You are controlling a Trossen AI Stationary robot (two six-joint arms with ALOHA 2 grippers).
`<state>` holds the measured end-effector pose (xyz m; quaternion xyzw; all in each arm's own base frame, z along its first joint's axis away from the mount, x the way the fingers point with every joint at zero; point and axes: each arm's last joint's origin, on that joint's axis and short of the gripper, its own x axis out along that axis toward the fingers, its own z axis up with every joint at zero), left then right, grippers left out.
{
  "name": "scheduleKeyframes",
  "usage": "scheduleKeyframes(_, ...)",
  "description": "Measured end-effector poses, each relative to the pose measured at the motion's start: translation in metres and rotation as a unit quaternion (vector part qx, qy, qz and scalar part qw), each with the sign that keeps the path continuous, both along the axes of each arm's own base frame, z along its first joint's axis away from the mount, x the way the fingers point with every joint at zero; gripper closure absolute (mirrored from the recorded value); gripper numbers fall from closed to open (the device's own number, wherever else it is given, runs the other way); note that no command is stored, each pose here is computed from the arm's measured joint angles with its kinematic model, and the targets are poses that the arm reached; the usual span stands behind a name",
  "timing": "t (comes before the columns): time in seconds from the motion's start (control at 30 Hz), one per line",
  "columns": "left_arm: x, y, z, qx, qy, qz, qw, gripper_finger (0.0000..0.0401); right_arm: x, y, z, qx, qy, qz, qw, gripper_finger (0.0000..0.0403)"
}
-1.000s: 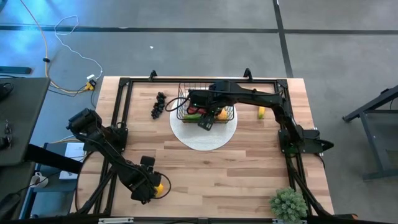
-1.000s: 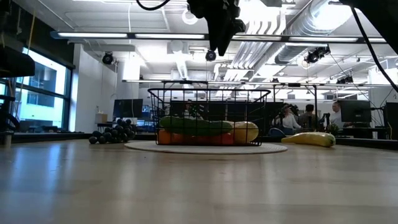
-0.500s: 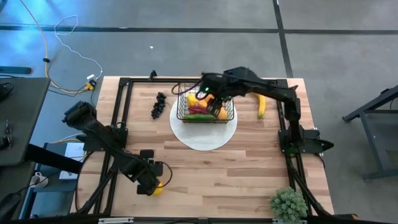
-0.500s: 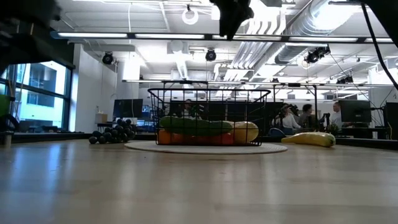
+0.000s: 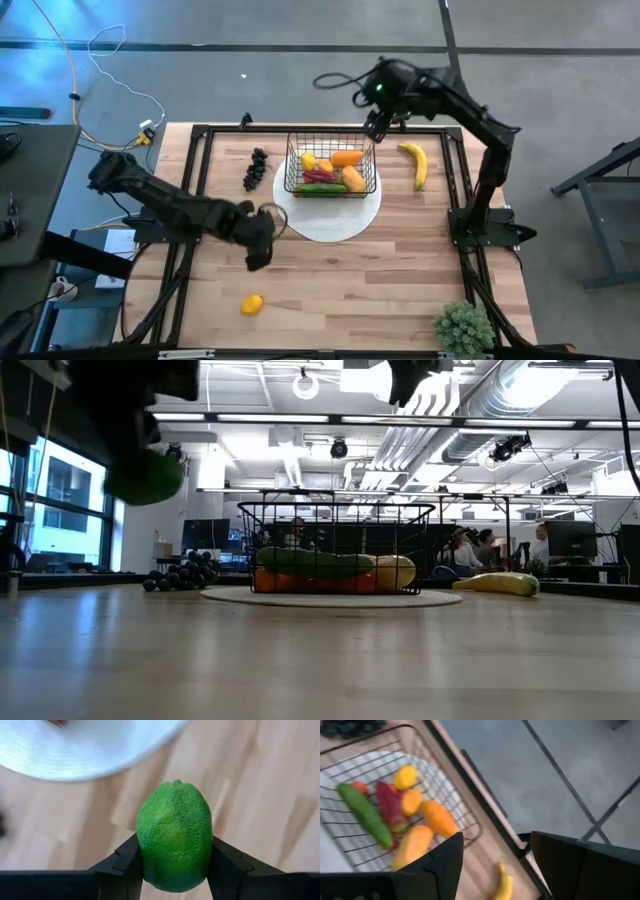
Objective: Build produce basket
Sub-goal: Put the lime into the wire basket
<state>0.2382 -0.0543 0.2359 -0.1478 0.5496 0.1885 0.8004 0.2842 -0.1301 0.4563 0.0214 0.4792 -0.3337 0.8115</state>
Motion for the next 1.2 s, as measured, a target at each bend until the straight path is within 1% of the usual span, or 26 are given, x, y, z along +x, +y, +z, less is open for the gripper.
scheduleKeyframes(0.17,0.001,0.027,0.018,0.018,-0.07,0.047,0.996,0.0248,-0.018,-0.024,0.004,-0.013,0.01,-0.022,1.0,0.019)
scheduleKeyframes(0.33,0.008,0.054,0.03,0.052,-0.137,0.079,0.986,0.0247,-0.031,-0.044,0.005,-0.017,0.015,-0.051,0.998,0.019)
scheduleKeyframes(0.47,0.016,0.077,0.036,0.087,-0.178,0.095,0.976,0.0247,-0.037,-0.055,0.006,-0.02,0.009,-0.072,0.997,0.019)
scheduleKeyframes(0.7,0.022,0.123,0.051,0.158,-0.245,0.108,0.951,0.0247,-0.041,-0.065,0.007,-0.026,-0.013,-0.097,0.995,0.019)
scheduleKeyframes(0.87,0.021,0.151,0.058,0.207,-0.264,0.115,0.935,0.0247,-0.042,-0.066,0.007,-0.017,-0.03,-0.125,0.992,0.019)
scheduleKeyframes(0.97,0.02,0.166,0.056,0.223,-0.261,0.122,0.931,0.0247,-0.042,-0.066,0.007,-0.009,-0.047,-0.147,0.988,0.019)
scheduleKeyframes(1.03,0.021,0.175,0.055,0.225,-0.268,0.118,0.929,0.0247,-0.042,-0.066,0.007,-0.002,-0.061,-0.165,0.984,0.019)
scheduleKeyframes(1.13,0.024,0.188,0.046,0.214,-0.261,0.112,0.935,0.0247,-0.042,-0.065,0.006,0.009,-0.074,-0.187,0.98,0.019)
scheduleKeyframes(1.2,0.028,0.195,0.041,0.214,-0.263,0.101,0.935,0.0247,-0.043,-0.064,0.005,0.016,-0.075,-0.203,0.976,0.019)
